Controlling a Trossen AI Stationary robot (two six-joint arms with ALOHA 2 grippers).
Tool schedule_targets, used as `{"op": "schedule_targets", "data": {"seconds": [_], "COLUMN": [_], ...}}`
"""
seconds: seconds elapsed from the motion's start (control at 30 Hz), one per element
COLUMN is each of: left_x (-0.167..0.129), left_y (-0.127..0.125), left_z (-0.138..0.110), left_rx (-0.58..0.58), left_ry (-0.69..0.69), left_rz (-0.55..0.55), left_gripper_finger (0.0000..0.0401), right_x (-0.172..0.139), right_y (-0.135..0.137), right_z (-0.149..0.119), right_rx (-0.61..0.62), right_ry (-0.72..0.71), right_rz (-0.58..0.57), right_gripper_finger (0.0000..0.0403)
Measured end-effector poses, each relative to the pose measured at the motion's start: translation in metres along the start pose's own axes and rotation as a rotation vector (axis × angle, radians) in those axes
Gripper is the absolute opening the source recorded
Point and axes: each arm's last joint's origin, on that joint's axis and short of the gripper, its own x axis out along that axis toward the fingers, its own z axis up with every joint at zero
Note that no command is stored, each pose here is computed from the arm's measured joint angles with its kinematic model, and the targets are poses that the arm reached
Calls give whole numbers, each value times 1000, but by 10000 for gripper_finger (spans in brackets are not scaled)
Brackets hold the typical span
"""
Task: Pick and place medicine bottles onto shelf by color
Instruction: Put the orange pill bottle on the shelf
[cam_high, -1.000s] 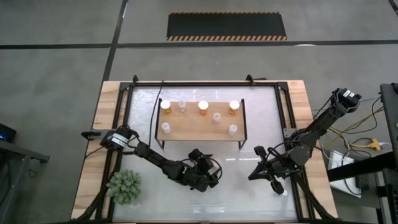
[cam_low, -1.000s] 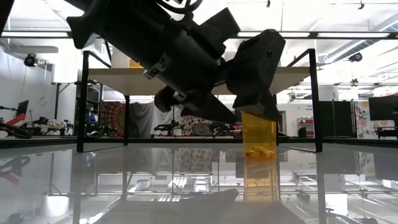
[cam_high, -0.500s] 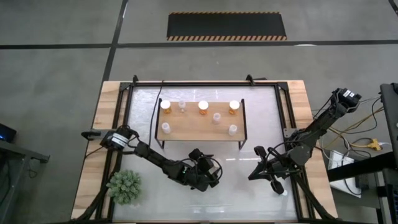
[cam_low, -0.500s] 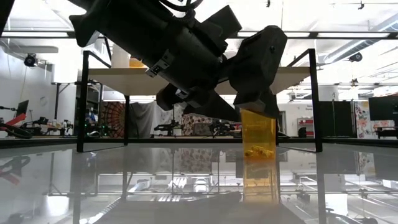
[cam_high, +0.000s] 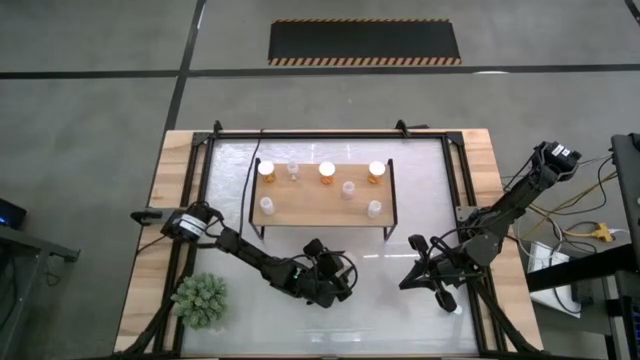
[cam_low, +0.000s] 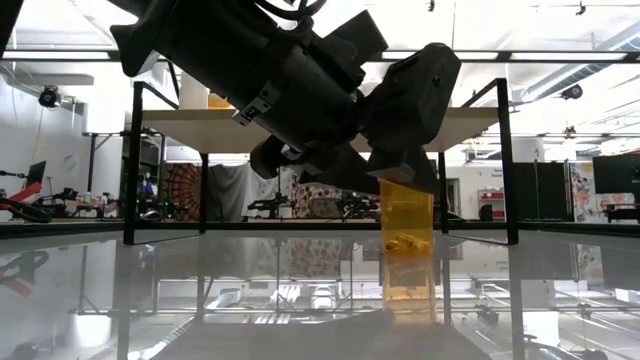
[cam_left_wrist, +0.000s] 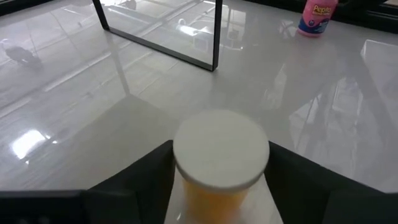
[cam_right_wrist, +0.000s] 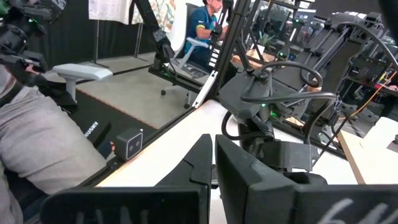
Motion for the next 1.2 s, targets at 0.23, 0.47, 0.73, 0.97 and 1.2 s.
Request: {"op": "schedule_targets", "data": {"seconds": [0.23, 0.47, 0.73, 0.97, 1.2], "left_x": [0, -2, -34, -73, -92], "left_y": [0, -2, -20, -7, 45], "left_z": [0, 1, 37, 110, 145], "left_rx": [0, -1, 45, 34, 10], "left_ry": [0, -2, -72, -239, -246], "left_rz": [0, -7, -85, -15, 238], "left_gripper_finger": [185, 180, 179, 179, 179], "right_x": [0, 0, 0, 0, 0], "right_y": [0, 0, 0, 0, 0], "right_z": [0, 0, 0, 0, -1], "right_rx": [0, 0, -2, 10, 12], "right_ry": [0, 1, 4, 3, 10], "right_rz": [0, 0, 1, 1, 2], "right_gripper_finger": [13, 13, 13, 13, 13]}}
